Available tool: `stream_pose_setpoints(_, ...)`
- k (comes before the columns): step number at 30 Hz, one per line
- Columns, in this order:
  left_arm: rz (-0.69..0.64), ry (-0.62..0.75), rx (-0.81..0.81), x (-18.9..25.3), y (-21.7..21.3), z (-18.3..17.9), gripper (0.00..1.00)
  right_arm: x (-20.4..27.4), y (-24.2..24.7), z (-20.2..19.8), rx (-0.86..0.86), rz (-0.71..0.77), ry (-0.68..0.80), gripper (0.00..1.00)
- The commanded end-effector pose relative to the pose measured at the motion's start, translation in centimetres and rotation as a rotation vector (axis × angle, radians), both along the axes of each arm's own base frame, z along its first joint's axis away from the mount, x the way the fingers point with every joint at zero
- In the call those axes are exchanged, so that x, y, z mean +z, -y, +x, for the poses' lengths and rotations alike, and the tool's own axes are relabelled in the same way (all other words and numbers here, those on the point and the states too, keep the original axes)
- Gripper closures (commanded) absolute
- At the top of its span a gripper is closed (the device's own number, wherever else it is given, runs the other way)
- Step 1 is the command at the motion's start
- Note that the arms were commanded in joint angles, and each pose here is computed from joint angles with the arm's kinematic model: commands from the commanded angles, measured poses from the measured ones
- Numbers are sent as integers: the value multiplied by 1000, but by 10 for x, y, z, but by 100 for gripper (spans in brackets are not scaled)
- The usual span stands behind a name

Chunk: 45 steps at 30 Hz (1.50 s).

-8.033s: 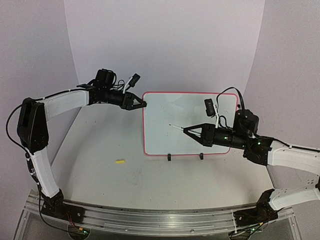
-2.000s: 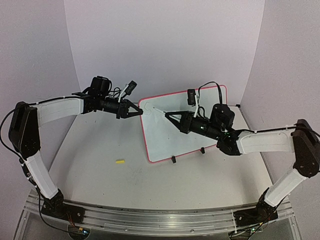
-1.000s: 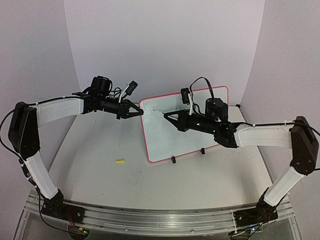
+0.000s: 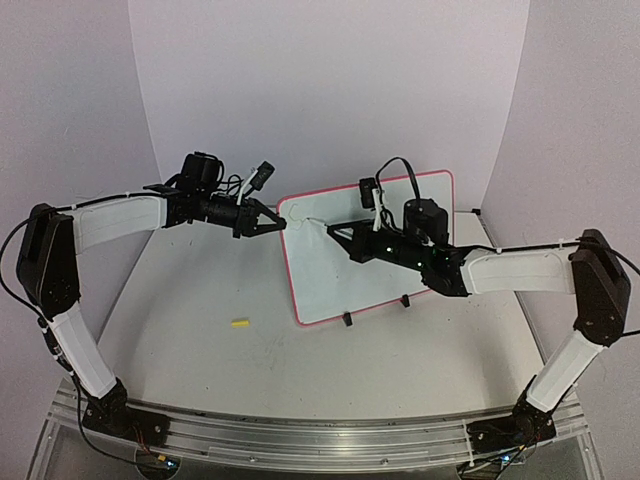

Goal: Write a sentence on the whiteboard

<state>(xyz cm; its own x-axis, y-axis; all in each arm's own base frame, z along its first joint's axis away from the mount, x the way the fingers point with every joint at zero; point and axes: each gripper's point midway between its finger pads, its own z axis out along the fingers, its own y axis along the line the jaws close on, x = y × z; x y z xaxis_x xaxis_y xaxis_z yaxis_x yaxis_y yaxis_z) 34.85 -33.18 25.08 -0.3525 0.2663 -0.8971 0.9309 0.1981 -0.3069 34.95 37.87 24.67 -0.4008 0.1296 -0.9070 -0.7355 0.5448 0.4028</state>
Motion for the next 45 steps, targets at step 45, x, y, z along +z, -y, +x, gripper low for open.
stream_pose_setpoints(45, 20, 38, -3, 4, -3, -4, 100, 13, -3, 8, -11, -13, 24, 100)
